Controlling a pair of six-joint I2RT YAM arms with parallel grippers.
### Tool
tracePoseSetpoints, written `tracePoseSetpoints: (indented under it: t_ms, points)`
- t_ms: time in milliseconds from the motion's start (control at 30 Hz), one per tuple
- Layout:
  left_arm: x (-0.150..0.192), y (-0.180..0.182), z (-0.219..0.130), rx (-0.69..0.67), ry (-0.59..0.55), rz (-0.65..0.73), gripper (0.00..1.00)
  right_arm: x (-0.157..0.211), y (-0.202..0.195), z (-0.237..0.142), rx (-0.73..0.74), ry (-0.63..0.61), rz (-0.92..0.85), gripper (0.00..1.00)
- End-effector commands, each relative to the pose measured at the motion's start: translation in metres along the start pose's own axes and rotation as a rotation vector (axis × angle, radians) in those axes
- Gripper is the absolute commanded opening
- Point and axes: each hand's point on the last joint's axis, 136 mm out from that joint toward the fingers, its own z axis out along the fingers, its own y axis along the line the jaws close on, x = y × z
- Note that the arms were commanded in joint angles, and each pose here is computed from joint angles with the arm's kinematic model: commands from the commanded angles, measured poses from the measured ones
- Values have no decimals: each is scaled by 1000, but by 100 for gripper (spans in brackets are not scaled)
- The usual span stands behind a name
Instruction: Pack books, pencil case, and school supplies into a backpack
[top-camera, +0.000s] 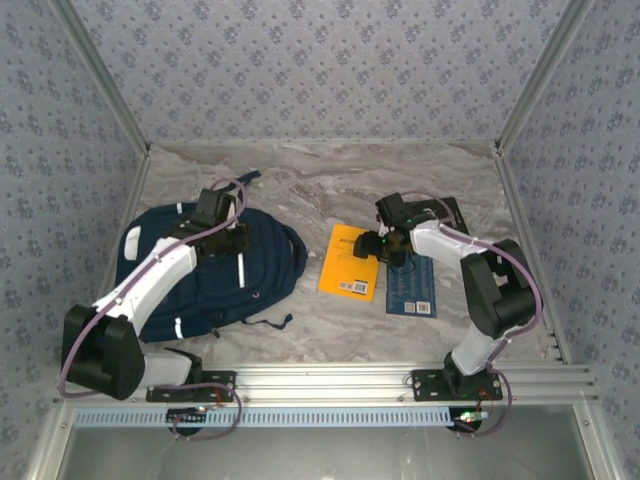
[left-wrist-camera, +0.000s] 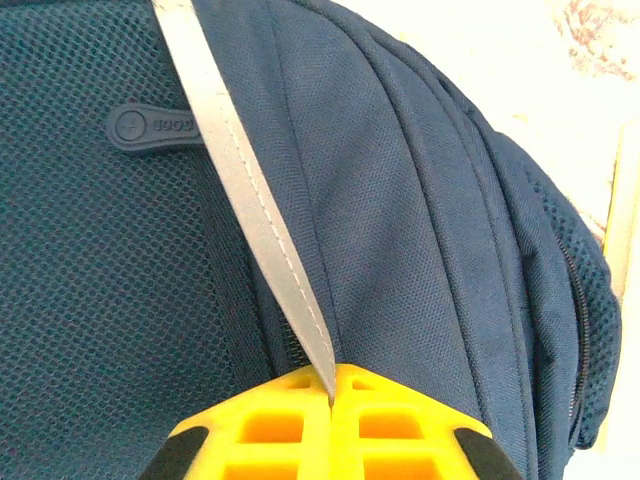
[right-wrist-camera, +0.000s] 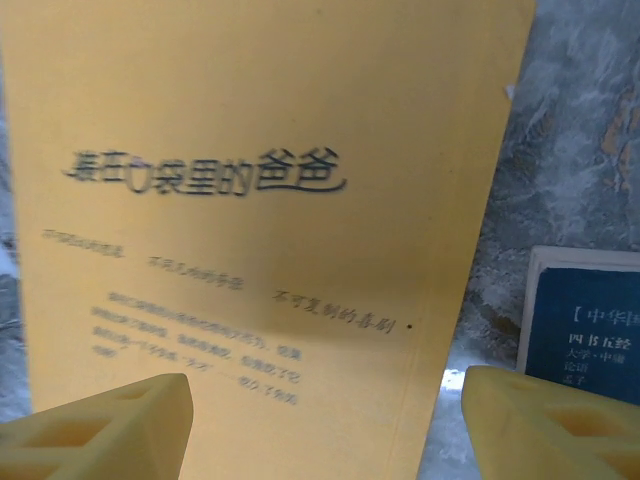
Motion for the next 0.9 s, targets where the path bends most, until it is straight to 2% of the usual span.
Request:
tracePoseSetpoints:
  t_ms: [0,133,267,400,667,867]
  points:
    - [2,-12,-1,22,42,53,0,6,-15,10,68,25,17,74]
    - [7,-16,5,22,72,73,0,11,-10,20,70,57,-12,75]
    - [11,-20,11,36,97,80,0,14,31,27,-62,97,-90,75]
    - [16,-25,15,43,122,99,0,10,66,21,-160,82,-128,75]
    - [19,-28,19,51,139,111,0,5,103,15,-396,97,-6,75]
    - [22,-30,20,51,149,120,0,-9,115,-9,-597,55,127,74]
